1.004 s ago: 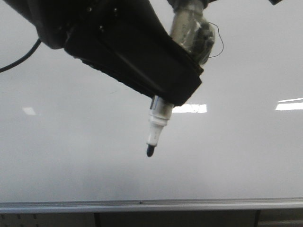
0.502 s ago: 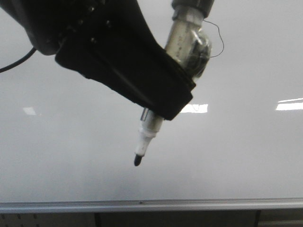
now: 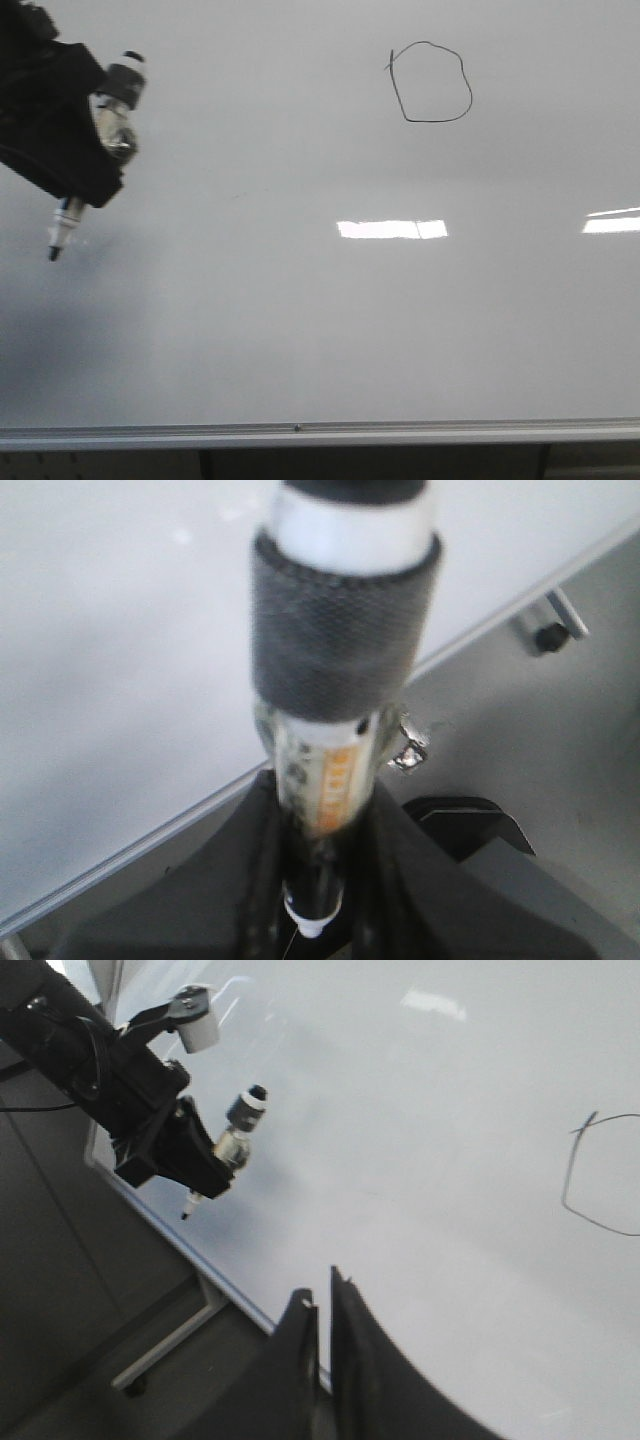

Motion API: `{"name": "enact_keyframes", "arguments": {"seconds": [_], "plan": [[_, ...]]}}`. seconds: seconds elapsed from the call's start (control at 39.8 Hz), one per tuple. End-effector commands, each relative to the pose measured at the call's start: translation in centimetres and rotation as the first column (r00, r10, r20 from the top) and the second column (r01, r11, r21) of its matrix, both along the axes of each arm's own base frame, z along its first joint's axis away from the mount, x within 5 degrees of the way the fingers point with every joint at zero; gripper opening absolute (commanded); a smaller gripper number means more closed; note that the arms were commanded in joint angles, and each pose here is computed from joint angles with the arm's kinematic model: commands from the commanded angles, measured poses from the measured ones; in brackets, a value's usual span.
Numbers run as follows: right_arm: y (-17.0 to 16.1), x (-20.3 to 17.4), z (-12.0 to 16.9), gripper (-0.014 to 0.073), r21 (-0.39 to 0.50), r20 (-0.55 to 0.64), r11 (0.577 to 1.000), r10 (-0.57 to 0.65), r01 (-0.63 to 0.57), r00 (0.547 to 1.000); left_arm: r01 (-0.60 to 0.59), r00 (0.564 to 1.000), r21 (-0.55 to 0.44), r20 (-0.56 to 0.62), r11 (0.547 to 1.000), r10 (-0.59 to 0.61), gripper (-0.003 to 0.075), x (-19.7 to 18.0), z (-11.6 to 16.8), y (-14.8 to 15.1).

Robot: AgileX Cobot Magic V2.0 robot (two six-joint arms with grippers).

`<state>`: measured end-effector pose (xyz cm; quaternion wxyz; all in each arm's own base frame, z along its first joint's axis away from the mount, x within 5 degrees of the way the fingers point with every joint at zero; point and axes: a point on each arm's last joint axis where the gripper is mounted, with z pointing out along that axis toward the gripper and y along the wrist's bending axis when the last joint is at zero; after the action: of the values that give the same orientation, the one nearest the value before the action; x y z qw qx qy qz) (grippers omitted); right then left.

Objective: Write number 0 on whiteboard

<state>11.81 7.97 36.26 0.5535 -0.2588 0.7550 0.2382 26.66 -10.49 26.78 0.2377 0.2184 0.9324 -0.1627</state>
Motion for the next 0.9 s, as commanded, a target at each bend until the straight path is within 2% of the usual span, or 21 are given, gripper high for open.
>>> {"name": "enact_keyframes", "arguments": {"seconds": [0.0, 0.13, 0.25, 0.33, 0.4, 0.55, 0.7, 0.88], "plan": [[-1.5, -1.2, 0.0, -0.0069, 0.095, 0.127, 0.989, -0.124, 0.112, 0.984, -0.153, 0.985, -0.040, 0.080, 0.987, 0.156, -0.0019, 1.1, 2.1, 3.1], [-2.8, -3.1, -1.8, -0.0063, 0.143, 0.190, 0.976, -0.191, 0.166, 0.963, -0.320, 0.941, -0.025, 0.107, 0.947, 0.321, -0.0019, 2.1, 2.1, 8.0], [-3.5, -4.2, -2.8, -0.0063, 0.174, 0.225, 0.967, -0.222, 0.185, 0.949, -0.512, 0.848, -0.021, 0.149, 0.859, 0.509, -0.0019, 2.7, 2.1, 12.9], [-3.5, -4.2, -2.8, -0.0063, 0.177, 0.226, 0.967, -0.223, 0.185, 0.948, -0.557, 0.818, -0.021, 0.162, 0.831, 0.552, -0.0019, 3.2, 1.6, 14.3], [-3.5, -4.2, -2.8, -0.0063, 0.177, 0.226, 0.967, -0.223, 0.185, 0.948, -0.571, 0.804, -0.020, 0.190, 0.821, 0.564, -0.0019, 4.1, 0.9, 14.7], [-3.5, -4.2, -2.8, -0.0063, 0.177, 0.226, 0.967, -0.223, 0.185, 0.948, -0.573, 0.789, -0.033, 0.247, 0.819, 0.562, -0.0019, 5.7, 0.4, 14.4], [-3.5, -4.2, -2.8, -0.0063, 0.176, 0.225, 0.967, -0.222, 0.184, 0.949, -0.533, 0.815, -0.011, 0.261, 0.846, 0.517, -0.0019, 7.6, 0.1, 13.8], [-3.5, -4.2, -2.8, -0.0063, 0.177, 0.225, 0.967, -0.222, 0.184, 0.949, -0.514, 0.839, 0.006, 0.212, 0.858, 0.501, -0.0019, 9.0, -0.5, 13.7]]}}
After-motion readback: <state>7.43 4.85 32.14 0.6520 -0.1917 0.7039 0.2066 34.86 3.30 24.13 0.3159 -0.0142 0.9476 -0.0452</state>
